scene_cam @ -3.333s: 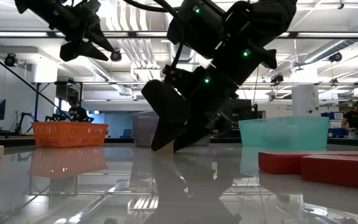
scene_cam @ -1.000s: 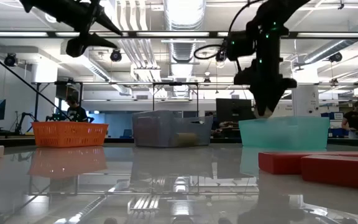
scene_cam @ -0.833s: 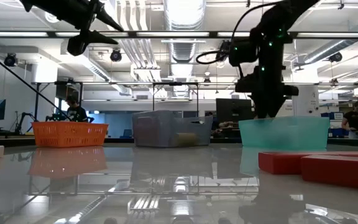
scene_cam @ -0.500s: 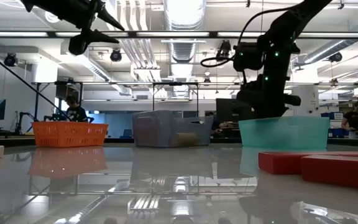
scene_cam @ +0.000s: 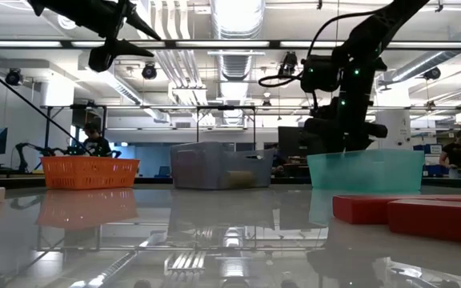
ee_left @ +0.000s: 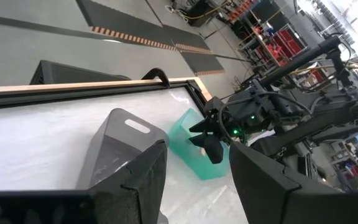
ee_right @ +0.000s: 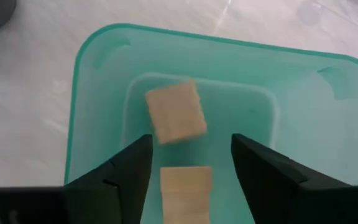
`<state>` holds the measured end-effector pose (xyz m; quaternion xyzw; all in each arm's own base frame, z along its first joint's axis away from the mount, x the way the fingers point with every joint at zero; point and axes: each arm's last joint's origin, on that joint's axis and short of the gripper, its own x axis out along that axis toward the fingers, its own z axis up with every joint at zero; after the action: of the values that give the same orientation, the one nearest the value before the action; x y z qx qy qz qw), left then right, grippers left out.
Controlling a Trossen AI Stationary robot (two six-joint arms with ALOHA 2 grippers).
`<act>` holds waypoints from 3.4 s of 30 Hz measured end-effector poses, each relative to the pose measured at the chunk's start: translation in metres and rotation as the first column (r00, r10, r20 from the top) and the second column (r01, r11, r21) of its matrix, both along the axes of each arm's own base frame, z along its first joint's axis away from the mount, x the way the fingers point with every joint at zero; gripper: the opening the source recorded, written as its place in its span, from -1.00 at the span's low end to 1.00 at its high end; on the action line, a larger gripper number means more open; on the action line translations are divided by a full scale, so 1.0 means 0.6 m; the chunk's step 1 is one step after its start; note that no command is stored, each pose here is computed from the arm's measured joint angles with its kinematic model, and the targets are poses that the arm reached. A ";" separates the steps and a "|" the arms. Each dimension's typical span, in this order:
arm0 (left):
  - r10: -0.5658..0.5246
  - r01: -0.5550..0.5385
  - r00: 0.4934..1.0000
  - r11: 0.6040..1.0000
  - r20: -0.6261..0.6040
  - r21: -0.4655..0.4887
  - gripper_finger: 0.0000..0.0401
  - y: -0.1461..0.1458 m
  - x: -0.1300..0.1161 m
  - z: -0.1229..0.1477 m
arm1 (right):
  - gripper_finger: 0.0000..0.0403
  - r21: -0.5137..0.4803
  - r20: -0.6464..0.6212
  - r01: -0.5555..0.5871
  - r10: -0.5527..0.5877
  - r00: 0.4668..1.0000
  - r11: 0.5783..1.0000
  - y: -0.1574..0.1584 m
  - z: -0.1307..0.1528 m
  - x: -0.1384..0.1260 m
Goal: Sort & place blocks by color
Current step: Put the yellow block into the black bin
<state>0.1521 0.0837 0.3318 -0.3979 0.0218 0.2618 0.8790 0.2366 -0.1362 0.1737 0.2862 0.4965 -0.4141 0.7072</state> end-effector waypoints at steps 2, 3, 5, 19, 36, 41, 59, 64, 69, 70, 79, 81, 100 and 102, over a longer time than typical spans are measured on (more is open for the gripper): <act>-0.001 0.001 1.000 1.000 0.001 -0.003 -0.20 0.000 0.000 0.000 | 0.05 0.000 0.006 -0.001 0.001 1.000 1.000 -0.001 0.004 0.002; 0.000 0.000 1.000 1.000 0.004 -0.008 -0.20 -0.001 0.000 0.000 | 0.05 0.002 0.005 -0.002 0.002 1.000 1.000 -0.001 0.008 0.002; 0.001 -0.001 1.000 1.000 0.012 -0.022 -0.20 -0.001 0.001 0.000 | 0.03 0.008 0.008 -0.004 0.004 1.000 1.000 -0.001 0.018 0.003; -0.130 0.133 0.991 0.983 0.033 -0.123 -0.20 -0.039 0.020 -0.004 | -0.14 -0.039 0.189 -0.048 0.054 0.981 0.998 0.018 0.167 -0.002; -0.545 0.287 0.817 0.666 -0.187 -0.689 -0.20 -0.160 0.079 -0.093 | -0.24 -0.138 0.342 -0.040 0.085 0.936 0.990 0.041 0.247 -0.034; -0.681 0.154 0.680 0.495 -0.272 -0.855 -0.20 -0.221 0.090 -0.133 | -0.24 -0.136 0.331 -0.045 0.088 0.939 0.990 0.041 0.241 -0.035; -0.589 -0.325 0.590 0.454 -0.553 -0.830 -0.20 -0.334 0.105 -0.224 | -0.24 -0.152 0.288 -0.115 0.155 0.945 0.982 0.040 0.232 -0.032; -0.478 -0.389 0.625 0.495 -0.617 -0.777 -0.20 -0.346 0.104 -0.238 | -0.24 -0.148 0.288 -0.144 0.182 0.940 0.978 0.041 0.232 -0.031; -0.430 -0.435 0.612 0.518 -0.664 -0.736 -0.20 -0.352 0.100 -0.251 | -0.24 -0.154 0.279 -0.173 0.211 0.937 0.973 0.043 0.232 -0.030; -0.423 -0.449 0.600 0.525 -0.679 -0.723 -0.20 -0.352 0.098 -0.254 | -0.24 -0.155 0.278 -0.177 0.215 0.936 0.972 0.044 0.232 -0.030; -0.397 -0.476 0.575 0.549 -0.715 -0.687 -0.20 -0.351 0.094 -0.265 | -0.24 -0.143 0.285 -0.200 0.234 0.930 0.969 0.045 0.232 -0.030; -0.391 -0.484 0.567 0.554 -0.725 -0.677 -0.20 -0.349 0.092 -0.268 | -0.24 -0.144 0.284 -0.203 0.237 0.929 0.969 0.045 0.232 -0.030; -0.470 -0.307 0.603 0.609 -0.645 -0.731 -0.20 -0.359 0.106 -0.260 | -0.24 -0.143 0.284 -0.237 0.269 0.920 0.961 0.058 0.231 -0.023; -0.493 -0.277 0.604 0.607 -0.626 -0.745 -0.20 -0.364 0.110 -0.252 | -0.24 -0.142 0.284 -0.243 0.275 0.918 0.959 0.061 0.231 -0.022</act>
<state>0.2184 -0.1346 0.1808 -0.5791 0.5457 0.3088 0.5210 0.2234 -0.0997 0.3125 0.2403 0.3941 -0.2935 0.8371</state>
